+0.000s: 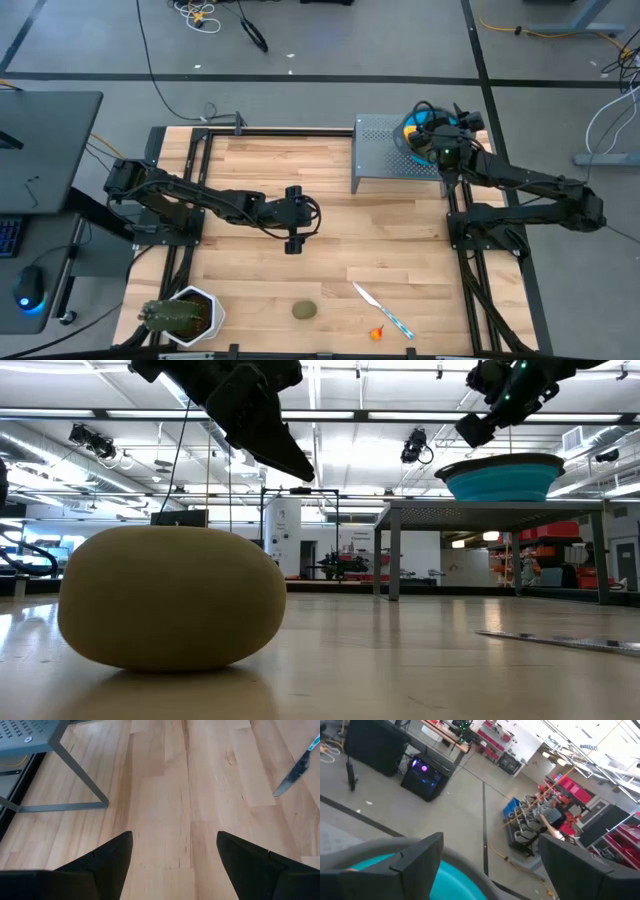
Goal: Pick & Place Fruit
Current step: Put the yellow mango into the blue strainer bowl on the shelf
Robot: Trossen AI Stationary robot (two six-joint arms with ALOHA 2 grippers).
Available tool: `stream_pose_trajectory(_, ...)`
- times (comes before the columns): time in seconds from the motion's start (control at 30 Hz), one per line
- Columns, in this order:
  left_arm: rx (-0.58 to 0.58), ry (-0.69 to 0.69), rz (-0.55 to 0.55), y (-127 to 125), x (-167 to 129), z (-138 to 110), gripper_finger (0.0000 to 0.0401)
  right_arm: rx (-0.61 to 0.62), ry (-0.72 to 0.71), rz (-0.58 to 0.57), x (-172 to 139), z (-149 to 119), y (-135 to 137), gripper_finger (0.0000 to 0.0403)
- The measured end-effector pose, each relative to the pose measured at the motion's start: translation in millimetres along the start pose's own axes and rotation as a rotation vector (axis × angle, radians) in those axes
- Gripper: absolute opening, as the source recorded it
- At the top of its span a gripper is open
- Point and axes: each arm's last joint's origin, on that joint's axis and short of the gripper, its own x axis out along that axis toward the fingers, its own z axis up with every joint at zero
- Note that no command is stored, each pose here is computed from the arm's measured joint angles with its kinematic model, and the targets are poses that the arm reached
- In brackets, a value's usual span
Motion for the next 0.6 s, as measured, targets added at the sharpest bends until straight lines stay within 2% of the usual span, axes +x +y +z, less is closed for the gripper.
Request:
stream_pose_trajectory(0.17, 0.000, 0.001, 0.000, -0.1, 0.0, -0.1, 0.0295, 0.025, -0.027, 0.025, -5.5, 3.2, 1.7, 0.0336)
stream_pose_trajectory(0.3, 0.001, 0.003, 0.000, 0.1, 0.0, -0.3, 0.0295, 0.044, -0.074, 0.145, -13.8, 4.9, 7.6, 0.0334)
stream_pose_trajectory(0.47, -0.001, 0.009, 0.000, 0.0, 0.0, -0.9, 0.0295, 0.167, -0.115, 0.342, -24.0, 6.6, 15.2, 0.0334)
stream_pose_trajectory(0.6, -0.006, 0.010, 0.000, 0.0, 0.0, -0.9, 0.0295, 0.297, -0.066, 0.435, -24.5, 2.3, 18.4, 0.0334)
